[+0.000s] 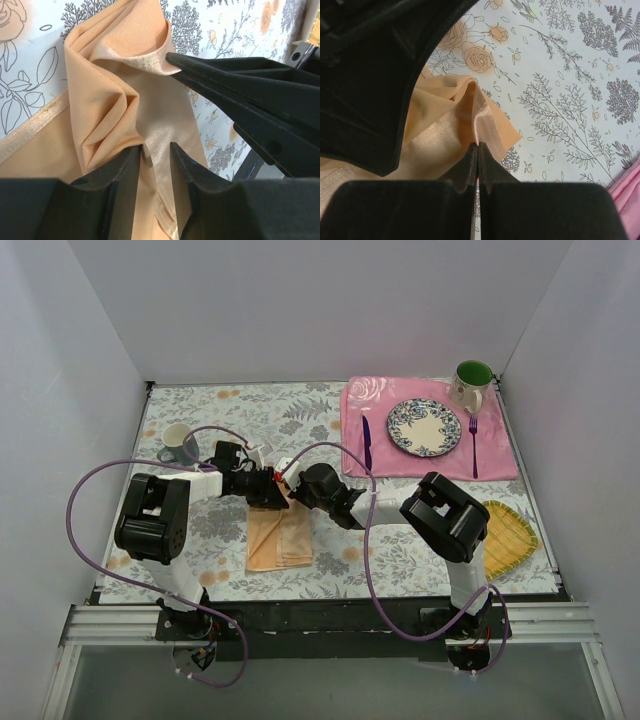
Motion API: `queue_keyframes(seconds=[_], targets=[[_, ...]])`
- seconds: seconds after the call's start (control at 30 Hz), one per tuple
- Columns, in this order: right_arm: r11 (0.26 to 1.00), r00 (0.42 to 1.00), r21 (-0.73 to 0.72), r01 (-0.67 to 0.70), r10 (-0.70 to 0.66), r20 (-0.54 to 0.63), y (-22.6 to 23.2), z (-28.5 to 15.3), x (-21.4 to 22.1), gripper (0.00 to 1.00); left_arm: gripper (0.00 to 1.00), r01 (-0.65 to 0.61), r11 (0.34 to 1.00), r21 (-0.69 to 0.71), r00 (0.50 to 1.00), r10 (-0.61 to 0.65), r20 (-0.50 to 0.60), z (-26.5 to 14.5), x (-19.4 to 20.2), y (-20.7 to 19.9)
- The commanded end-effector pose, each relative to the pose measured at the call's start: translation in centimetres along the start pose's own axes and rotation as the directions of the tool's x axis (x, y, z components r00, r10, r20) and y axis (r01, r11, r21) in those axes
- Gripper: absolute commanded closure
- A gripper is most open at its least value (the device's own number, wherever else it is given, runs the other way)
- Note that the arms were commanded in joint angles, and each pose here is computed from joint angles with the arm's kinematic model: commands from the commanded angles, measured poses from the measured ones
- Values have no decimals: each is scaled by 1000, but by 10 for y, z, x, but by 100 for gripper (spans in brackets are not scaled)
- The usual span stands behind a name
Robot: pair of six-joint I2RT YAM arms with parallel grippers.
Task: Fold the napkin into a case and place the utensils inside
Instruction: Stuff the top corner of the smaller-rectangle-folded napkin into the folded napkin.
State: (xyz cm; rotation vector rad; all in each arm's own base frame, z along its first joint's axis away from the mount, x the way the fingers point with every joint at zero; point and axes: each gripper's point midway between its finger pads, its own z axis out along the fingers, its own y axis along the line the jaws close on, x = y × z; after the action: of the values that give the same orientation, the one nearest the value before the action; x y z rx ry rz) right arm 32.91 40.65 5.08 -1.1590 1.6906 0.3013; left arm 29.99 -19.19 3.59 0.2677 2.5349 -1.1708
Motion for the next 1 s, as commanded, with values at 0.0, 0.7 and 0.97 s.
queue_keyframes(seconds=[0.0, 0.7, 0.97], targets=[[1000, 999, 17, -15, 14, 43, -4, 4, -20, 99, 68, -8, 999, 35, 1000, 7, 22, 1, -5, -8], [1000, 999, 11, -15, 14, 47, -2, 2, -22, 99, 64, -114, 982, -149, 971, 141, 192, -27, -36, -5], [1000, 999, 16, -15, 14, 50, -3, 2, -23, 99, 70, -110, 970, -216, 968, 155, 200, -30, -42, 5]])
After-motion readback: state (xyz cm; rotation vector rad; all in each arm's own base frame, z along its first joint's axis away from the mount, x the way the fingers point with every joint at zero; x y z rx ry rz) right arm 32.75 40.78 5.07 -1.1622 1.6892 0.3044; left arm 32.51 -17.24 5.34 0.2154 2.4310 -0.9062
